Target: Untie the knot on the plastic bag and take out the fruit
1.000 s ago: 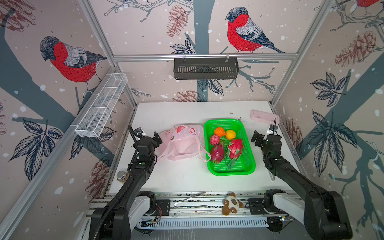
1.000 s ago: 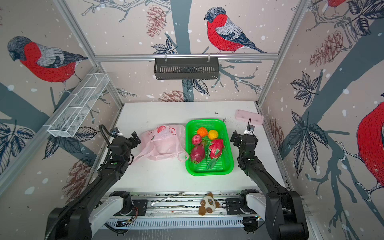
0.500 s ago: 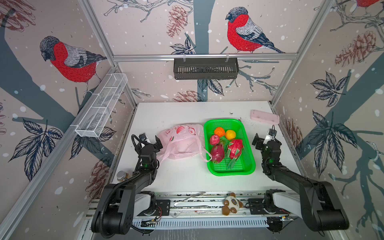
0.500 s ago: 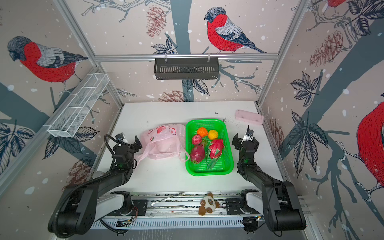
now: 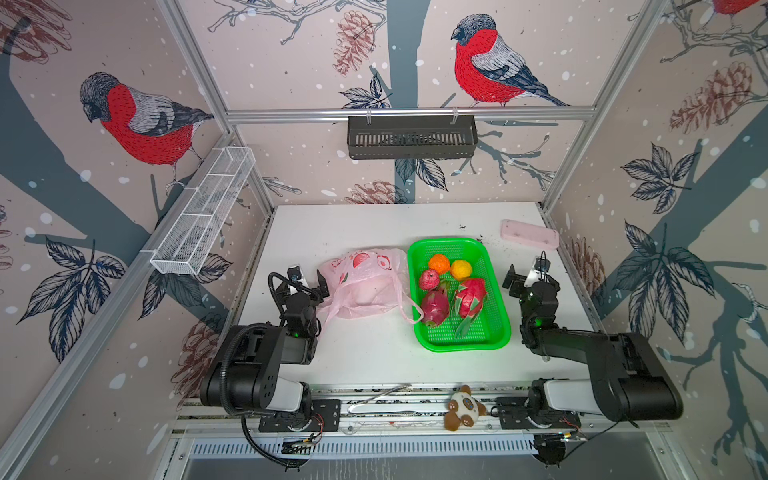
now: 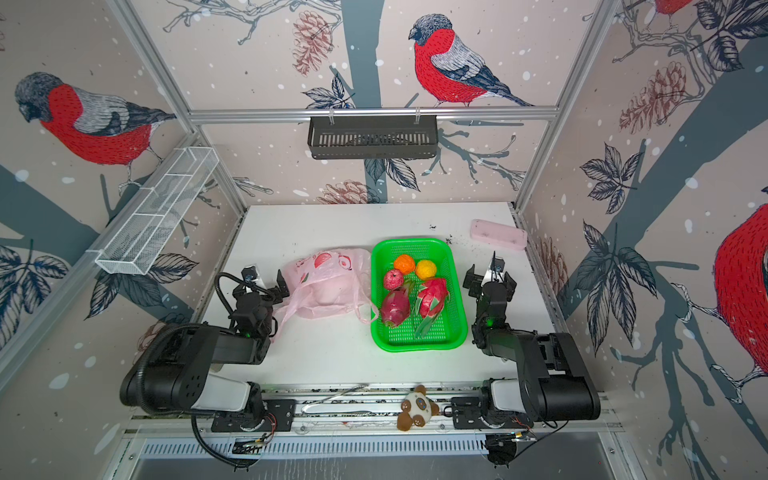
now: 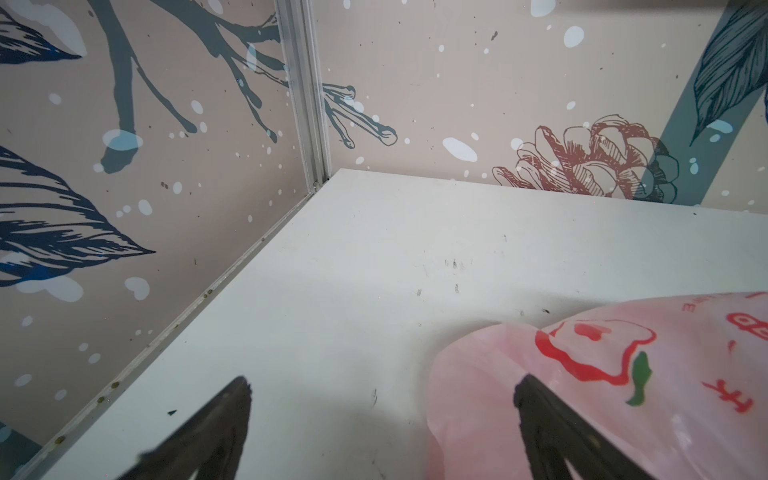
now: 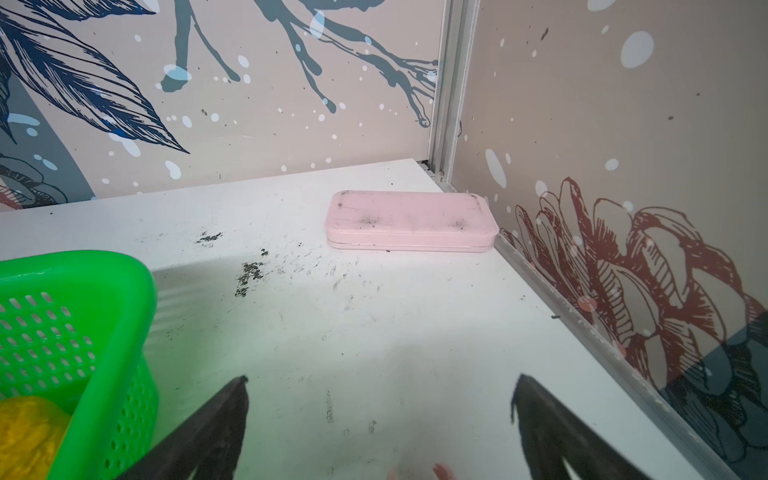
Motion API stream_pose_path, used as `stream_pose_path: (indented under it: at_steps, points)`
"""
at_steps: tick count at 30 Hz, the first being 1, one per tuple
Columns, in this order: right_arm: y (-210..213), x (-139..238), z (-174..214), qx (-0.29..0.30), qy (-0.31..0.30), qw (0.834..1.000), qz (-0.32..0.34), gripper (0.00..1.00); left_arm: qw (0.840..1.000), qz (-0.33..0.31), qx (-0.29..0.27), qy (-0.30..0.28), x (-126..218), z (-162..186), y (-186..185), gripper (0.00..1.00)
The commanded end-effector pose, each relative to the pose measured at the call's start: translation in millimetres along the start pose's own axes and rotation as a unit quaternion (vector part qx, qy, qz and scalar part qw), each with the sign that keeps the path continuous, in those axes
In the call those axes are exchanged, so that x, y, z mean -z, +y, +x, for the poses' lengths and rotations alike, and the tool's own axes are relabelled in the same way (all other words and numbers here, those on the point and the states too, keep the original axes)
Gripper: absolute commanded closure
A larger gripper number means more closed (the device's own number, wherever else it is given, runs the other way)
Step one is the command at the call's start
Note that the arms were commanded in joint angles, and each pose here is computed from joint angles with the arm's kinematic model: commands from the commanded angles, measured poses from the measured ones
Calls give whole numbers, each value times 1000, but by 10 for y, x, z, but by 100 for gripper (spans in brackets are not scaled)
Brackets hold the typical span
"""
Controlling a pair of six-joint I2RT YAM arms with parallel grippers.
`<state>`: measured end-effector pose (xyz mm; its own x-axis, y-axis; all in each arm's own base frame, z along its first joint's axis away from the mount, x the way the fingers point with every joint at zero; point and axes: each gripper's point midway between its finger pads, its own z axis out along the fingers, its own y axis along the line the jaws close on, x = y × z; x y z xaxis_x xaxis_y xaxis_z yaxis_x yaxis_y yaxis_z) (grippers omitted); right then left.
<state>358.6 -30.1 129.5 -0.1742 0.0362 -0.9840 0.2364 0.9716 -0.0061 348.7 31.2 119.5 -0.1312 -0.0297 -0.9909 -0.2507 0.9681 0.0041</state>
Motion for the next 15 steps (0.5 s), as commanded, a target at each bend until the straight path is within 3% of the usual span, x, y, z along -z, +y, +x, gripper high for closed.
stream_pose_path:
  at_steps: [1,15]
  points:
    - [40,29,-162,-4,-40,999,-15,1,998,14,6,-69,39,-287,-41,1]
    - [-21,-44,-10,-20,-34,999,-7,1,998,18,-1,-56,-41,-207,-78,1]
